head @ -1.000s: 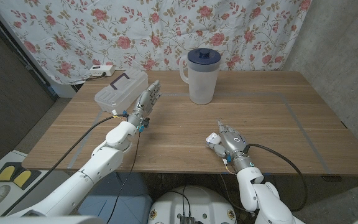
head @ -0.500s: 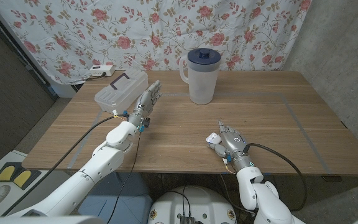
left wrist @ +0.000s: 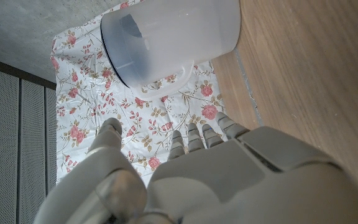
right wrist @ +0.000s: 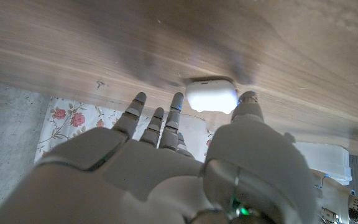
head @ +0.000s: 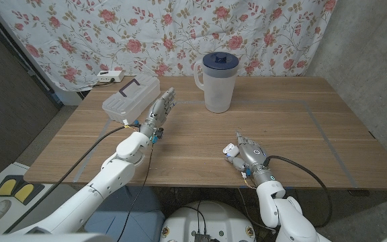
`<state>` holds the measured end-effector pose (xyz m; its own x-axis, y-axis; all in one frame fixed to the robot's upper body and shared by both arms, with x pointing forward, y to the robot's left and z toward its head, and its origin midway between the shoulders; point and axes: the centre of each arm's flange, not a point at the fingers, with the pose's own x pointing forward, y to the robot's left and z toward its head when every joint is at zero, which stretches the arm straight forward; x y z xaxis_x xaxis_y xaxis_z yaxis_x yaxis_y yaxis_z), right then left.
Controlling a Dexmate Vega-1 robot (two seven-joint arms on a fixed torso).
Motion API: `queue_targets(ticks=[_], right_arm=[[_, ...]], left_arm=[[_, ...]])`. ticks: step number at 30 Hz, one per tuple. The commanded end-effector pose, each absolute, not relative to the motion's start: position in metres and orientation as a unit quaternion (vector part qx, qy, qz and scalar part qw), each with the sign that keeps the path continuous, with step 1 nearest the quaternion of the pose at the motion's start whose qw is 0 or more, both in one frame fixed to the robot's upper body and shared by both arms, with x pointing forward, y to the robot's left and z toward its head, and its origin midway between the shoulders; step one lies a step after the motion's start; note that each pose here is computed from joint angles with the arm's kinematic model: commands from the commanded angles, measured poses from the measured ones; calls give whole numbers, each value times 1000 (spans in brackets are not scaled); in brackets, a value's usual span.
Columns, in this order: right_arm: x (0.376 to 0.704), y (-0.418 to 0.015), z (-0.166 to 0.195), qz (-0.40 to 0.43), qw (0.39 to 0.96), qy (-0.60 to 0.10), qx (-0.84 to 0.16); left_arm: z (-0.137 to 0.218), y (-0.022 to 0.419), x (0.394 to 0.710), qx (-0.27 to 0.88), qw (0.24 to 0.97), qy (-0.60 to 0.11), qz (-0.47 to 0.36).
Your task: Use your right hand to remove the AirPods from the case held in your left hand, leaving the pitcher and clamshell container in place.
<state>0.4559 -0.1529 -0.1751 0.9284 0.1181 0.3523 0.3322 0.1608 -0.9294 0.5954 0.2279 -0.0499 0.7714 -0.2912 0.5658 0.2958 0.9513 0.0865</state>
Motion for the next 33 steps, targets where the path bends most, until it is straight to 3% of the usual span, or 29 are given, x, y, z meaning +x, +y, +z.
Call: queue_targets(ticks=[1, 33], right_arm=[[455, -154, -177, -71, 743, -175, -642], [458, -152, -181, -79, 743, -195, -635]], left_arm=[[-52, 226, 595, -5, 941, -300, -156], [-54, 222, 594, -10, 941, -299, -160]])
